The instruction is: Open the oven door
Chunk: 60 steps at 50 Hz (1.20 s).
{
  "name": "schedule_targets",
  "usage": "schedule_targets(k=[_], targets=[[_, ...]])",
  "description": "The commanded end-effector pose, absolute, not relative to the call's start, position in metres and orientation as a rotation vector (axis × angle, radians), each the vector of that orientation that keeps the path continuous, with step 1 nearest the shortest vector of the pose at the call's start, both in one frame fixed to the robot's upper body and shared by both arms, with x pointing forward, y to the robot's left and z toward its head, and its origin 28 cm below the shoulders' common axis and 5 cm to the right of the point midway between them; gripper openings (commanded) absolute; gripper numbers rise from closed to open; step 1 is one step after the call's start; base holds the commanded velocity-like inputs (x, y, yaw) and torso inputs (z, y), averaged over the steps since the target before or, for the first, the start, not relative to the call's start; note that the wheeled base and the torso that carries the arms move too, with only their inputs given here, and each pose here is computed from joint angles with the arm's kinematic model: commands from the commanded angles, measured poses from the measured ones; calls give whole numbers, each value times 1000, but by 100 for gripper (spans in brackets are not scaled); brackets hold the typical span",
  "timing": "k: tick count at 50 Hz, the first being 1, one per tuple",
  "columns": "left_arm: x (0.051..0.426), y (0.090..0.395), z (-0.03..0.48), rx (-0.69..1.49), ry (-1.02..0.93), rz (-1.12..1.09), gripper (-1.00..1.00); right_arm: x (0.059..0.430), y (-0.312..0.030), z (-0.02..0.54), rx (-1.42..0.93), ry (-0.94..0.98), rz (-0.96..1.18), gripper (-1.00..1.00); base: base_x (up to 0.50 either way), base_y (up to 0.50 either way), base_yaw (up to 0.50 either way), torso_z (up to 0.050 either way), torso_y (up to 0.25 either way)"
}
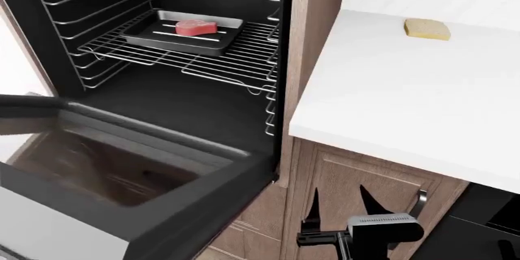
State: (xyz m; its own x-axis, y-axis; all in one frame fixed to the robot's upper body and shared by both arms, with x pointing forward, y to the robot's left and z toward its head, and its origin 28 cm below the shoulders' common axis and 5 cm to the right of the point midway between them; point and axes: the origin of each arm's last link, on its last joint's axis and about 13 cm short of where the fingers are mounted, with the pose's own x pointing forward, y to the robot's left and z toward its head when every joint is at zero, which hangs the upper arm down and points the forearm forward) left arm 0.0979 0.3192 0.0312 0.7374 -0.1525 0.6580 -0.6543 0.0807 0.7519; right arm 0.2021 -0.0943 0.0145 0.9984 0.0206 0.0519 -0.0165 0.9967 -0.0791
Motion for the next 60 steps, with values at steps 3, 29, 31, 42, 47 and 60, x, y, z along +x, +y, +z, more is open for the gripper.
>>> schedule_targets(k=[3, 29, 31, 42, 47, 60], targets=[[78, 329, -6, 1398, -301, 235, -100, 202, -94, 15, -79, -55, 18, 100, 6, 4, -3, -3, 0], [67, 336, -29, 1382, -289, 275, -100, 203, -94, 14, -83, -56, 18, 100, 6, 4, -3, -1, 0], [67, 337, -31, 1382, -288, 279, -100, 202, -94, 15, -83, -55, 18, 100, 6, 2, -4, -5, 0], [64, 339, -38, 1379, -300, 303, -100, 203, -94, 14, -84, -58, 16, 100, 6, 3, -4, -1, 0], [64, 341, -44, 1377, -294, 309, -100, 203, -94, 14, -84, -59, 15, 100, 5, 3, -4, -2, 0], [59, 343, -57, 1373, -265, 310, -100, 202, -94, 14, -85, -59, 15, 100, 7, 6, -4, -1, 0]])
